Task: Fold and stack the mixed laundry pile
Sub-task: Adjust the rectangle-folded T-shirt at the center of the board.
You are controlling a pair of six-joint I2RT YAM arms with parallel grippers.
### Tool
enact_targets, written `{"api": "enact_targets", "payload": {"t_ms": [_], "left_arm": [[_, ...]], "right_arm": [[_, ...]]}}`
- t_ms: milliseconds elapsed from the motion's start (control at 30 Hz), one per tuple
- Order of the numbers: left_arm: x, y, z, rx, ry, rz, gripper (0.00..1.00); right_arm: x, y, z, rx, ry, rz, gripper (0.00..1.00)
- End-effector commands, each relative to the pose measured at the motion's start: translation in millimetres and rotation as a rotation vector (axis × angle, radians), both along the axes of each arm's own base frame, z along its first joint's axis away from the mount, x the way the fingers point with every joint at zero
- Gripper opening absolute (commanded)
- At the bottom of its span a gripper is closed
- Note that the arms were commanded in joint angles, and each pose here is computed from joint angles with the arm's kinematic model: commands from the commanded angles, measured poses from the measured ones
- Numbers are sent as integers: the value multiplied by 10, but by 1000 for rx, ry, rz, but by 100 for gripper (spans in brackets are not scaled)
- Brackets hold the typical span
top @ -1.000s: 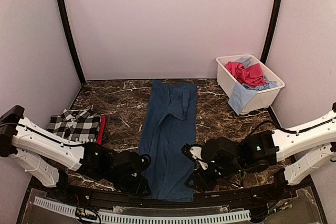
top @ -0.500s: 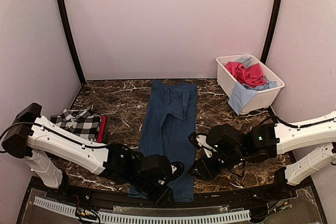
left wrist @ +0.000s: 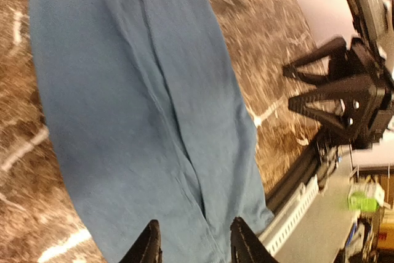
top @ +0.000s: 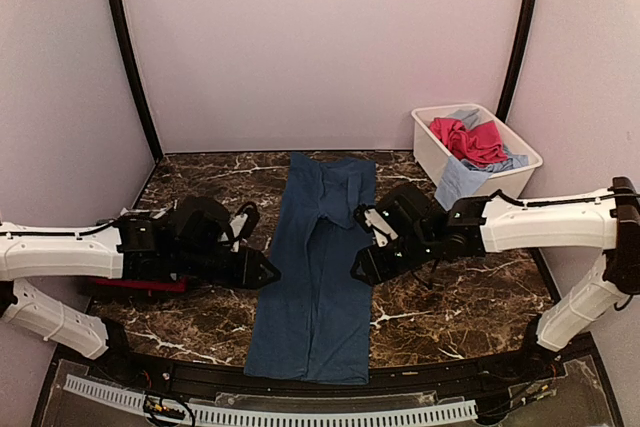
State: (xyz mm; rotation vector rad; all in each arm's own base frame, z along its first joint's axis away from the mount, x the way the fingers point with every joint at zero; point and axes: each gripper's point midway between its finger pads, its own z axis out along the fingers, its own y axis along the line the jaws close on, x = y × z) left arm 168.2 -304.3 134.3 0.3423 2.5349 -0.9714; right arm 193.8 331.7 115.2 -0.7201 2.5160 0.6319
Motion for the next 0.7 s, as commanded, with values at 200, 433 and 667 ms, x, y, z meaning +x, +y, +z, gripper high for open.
{"api": "enact_targets", "payload": {"t_ms": [200,433,667], "left_arm": [[1387,134,-216,129,-61,193,25],[1722,-283,-593,153,-26,101,19],[1665,-696,-815,143,-23,-30,18]], "right_arm": [[1106,-68,119,9,-71,-126,41],[1797,-1,-49,-15,-66,-186,33],[2364,91,-172,0,-69,-218,33]]}}
